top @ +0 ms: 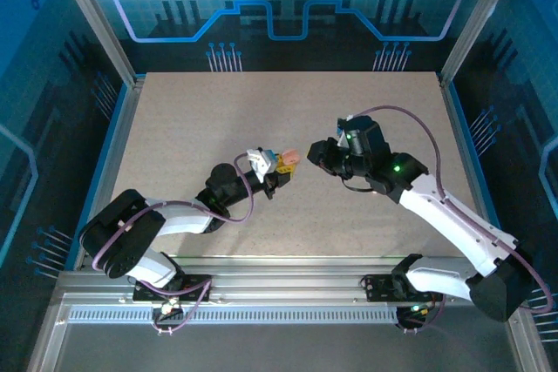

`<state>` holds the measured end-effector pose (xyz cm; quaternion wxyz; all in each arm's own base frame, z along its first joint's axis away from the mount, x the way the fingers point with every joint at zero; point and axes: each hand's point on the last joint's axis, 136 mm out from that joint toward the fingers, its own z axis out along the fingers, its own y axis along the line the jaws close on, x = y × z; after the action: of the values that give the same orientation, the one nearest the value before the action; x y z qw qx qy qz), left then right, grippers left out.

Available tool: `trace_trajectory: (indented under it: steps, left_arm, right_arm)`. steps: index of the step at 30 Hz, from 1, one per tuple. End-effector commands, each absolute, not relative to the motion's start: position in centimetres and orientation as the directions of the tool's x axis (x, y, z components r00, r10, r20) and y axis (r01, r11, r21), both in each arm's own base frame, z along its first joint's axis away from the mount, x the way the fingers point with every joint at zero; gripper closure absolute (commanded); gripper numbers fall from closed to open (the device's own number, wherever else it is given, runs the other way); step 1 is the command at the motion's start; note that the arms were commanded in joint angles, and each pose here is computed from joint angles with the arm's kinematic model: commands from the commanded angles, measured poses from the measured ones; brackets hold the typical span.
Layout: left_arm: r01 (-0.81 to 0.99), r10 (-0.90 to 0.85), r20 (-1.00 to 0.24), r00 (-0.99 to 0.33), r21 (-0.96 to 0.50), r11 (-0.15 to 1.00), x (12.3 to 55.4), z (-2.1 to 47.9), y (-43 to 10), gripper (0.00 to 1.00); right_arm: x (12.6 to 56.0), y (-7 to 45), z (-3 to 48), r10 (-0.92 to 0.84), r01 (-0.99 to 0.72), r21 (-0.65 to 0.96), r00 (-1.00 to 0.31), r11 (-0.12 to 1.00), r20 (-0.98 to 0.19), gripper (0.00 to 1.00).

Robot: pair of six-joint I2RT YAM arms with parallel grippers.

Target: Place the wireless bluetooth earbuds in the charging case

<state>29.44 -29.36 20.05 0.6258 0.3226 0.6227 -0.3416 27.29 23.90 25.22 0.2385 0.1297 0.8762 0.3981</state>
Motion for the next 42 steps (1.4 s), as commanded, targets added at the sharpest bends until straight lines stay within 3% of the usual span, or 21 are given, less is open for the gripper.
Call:
trace_trajectory:
  steps: [1, 16, 42]
  left_arm:
    - [0.841, 0.003, -1.000, 0.031, 0.027, 0.541, 28.6, 19.9, -29.4, 0.81]
    - [0.866, 0.062, -0.992, 0.113, 0.129, 0.484, 27.5, 18.5, -29.7, 0.81]
    - [0.866, 0.107, -0.983, 0.150, 0.183, 0.465, 27.1, 18.5, -29.9, 0.81]
  right_arm:
    - [26.1, 24.4, 25.9, 0.388, 0.083, 0.789, -0.898, 0.609, -0.205, 0.82]
    - [24.7, 24.8, 25.3, 0.302, 0.202, 0.791, -0.953, 0.577, 0.023, 0.81]
    - [25.7, 27.1, 23.5, 0.242, 0.237, 0.782, -0.964, 0.576, 0.114, 0.82]
